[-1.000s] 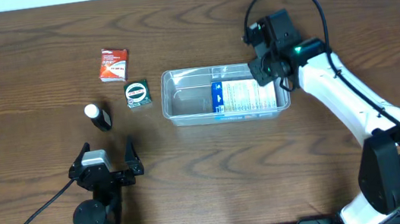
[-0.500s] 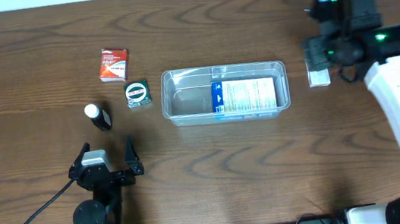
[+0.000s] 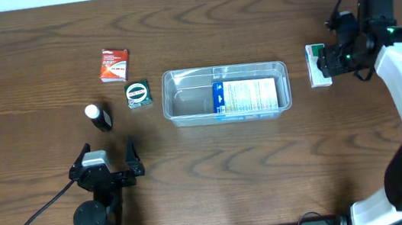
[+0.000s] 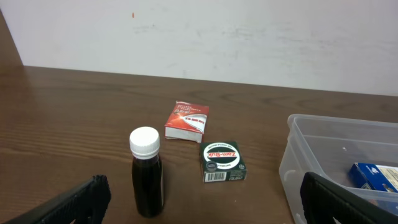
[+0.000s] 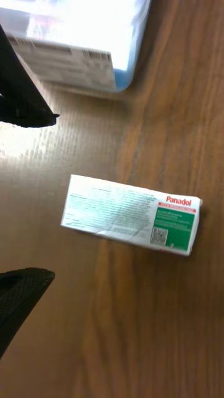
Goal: Pack container
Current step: 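Move the right gripper to the white-green Panadol box and grasp it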
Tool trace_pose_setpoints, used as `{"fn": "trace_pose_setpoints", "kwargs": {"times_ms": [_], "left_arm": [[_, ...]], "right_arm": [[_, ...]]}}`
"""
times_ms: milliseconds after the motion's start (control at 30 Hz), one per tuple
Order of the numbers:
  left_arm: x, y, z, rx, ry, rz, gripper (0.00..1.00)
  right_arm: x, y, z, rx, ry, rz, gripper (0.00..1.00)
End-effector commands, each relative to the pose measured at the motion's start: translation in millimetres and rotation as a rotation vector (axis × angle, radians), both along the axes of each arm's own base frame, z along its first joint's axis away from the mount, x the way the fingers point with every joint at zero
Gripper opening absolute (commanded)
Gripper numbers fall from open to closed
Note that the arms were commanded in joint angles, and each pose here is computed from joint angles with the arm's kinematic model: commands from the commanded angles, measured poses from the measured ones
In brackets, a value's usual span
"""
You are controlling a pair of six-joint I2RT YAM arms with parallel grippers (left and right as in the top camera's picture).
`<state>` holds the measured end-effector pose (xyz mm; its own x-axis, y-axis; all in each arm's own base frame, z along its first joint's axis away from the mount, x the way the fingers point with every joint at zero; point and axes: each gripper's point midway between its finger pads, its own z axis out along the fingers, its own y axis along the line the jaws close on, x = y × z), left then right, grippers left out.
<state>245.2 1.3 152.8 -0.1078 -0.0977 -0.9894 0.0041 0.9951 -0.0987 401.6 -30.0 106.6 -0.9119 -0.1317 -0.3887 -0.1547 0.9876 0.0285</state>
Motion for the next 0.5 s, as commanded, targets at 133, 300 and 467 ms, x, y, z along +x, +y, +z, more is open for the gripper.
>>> {"fn": "trace_pose_setpoints", "kwargs": {"times_ms": [133, 300, 467], "left_arm": [[-0.6, -0.5, -16.6, -0.001, 0.051, -0.005, 0.98], [-0.6, -0.5, -16.6, -0.001, 0.051, -0.005, 0.98], [-0.6, -0.5, -16.6, -0.001, 0.051, -0.005, 0.98]], "right_arm": [[16.9, 2.1, -43.1, 0.014, 0.024, 0.07, 0.75], [27.4, -0.1, -60.0, 0.009, 0.018, 0.07, 0.78], [30.9, -4.4, -75.8, -0.018, 0.031, 0.086, 0.8]]}}
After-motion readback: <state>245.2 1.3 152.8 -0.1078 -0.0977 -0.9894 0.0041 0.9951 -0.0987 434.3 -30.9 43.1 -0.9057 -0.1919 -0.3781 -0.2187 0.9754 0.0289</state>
